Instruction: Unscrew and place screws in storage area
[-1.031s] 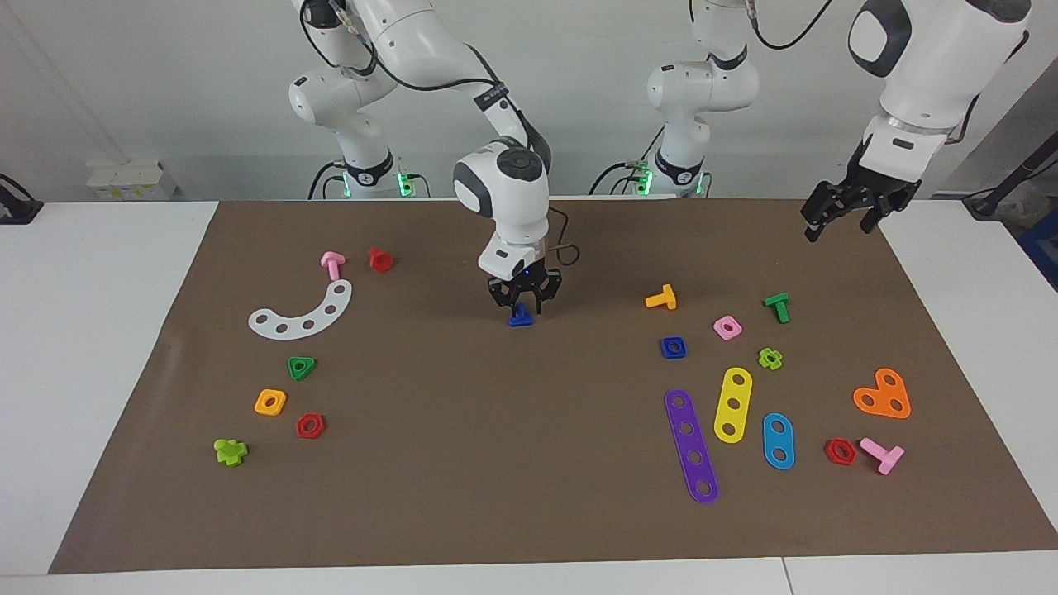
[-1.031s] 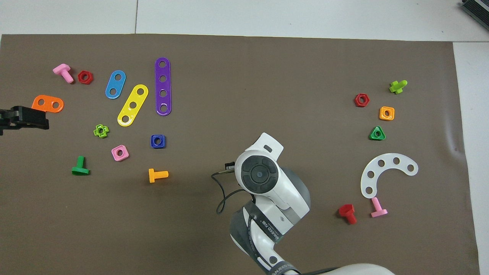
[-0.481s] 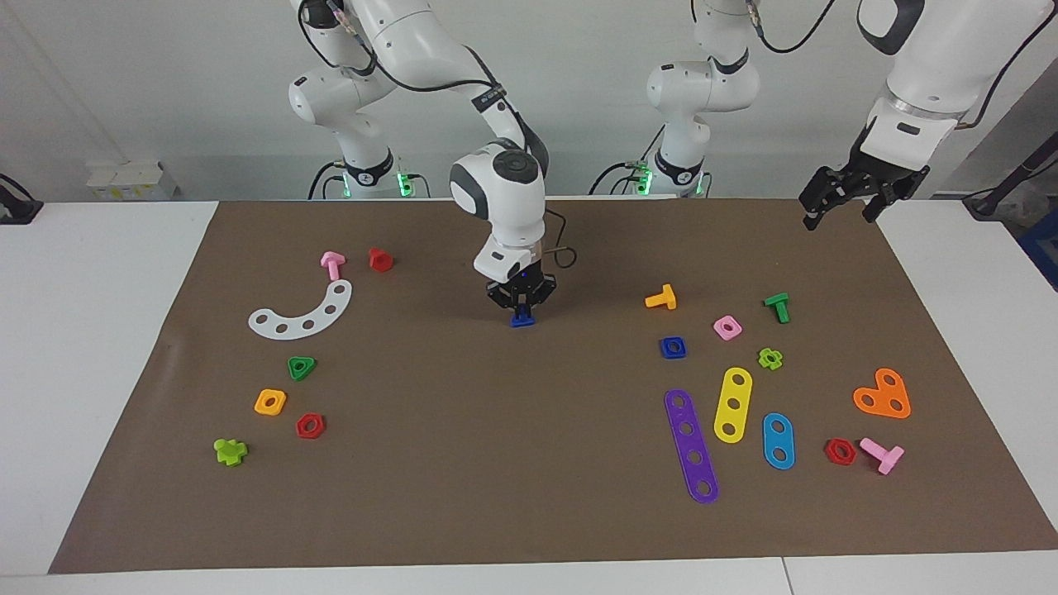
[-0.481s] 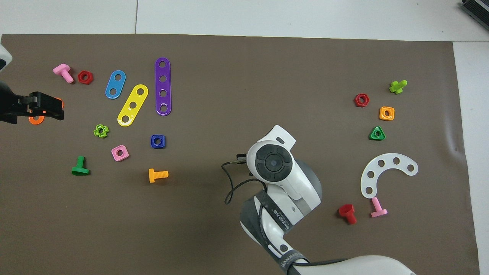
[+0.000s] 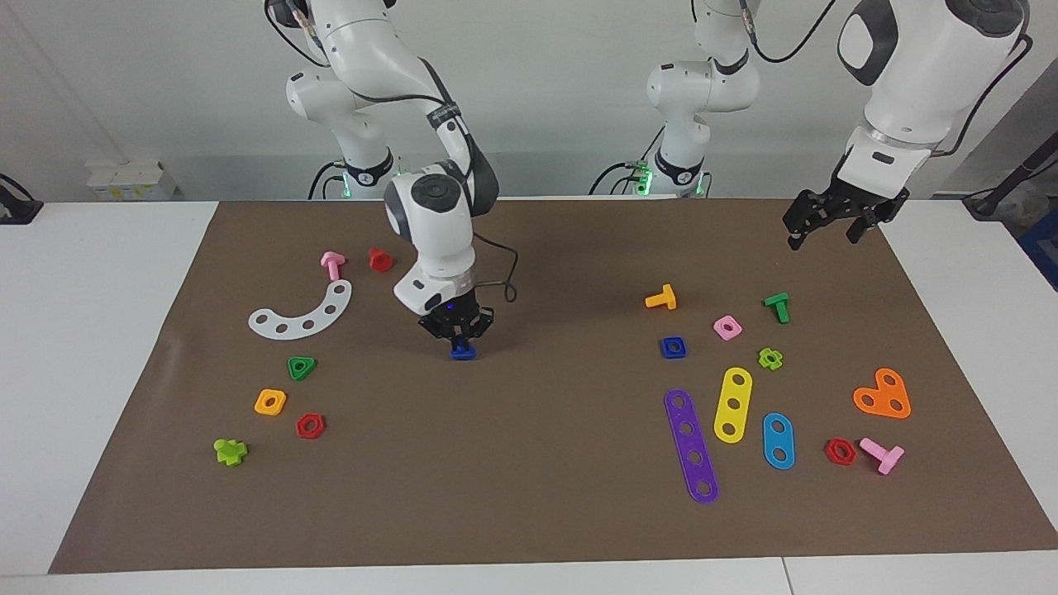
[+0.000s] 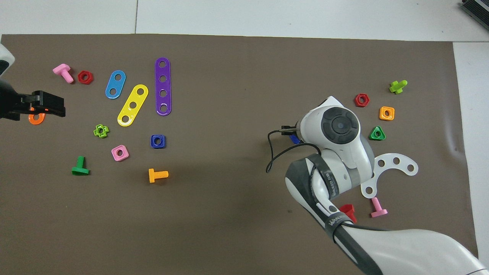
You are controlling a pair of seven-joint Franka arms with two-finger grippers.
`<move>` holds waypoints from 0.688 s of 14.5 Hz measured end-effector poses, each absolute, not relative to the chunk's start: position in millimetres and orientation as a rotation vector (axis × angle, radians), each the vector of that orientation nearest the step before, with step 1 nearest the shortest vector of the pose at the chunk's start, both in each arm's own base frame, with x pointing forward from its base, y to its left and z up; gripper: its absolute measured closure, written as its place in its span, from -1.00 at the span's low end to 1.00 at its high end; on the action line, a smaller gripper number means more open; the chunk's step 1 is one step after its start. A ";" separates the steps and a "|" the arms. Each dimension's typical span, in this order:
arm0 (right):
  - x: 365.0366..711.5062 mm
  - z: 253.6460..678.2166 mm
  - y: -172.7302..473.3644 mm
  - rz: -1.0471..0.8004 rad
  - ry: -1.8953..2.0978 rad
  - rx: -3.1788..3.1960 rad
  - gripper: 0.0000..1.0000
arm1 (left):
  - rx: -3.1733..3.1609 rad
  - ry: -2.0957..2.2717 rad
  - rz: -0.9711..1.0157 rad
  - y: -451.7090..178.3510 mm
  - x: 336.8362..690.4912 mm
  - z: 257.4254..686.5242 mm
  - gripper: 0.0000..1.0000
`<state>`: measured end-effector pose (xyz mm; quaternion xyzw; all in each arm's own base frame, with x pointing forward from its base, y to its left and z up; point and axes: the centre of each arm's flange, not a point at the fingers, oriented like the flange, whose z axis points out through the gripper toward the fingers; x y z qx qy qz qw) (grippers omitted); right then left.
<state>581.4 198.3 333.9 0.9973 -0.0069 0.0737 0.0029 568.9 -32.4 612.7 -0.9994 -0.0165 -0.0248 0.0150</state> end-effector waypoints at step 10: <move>614.9 328.0 58.2 0.253 -0.175 3.123 0.62 | -3.129 -0.075 -0.095 -27.2 569.9 636.5 -1.00</move>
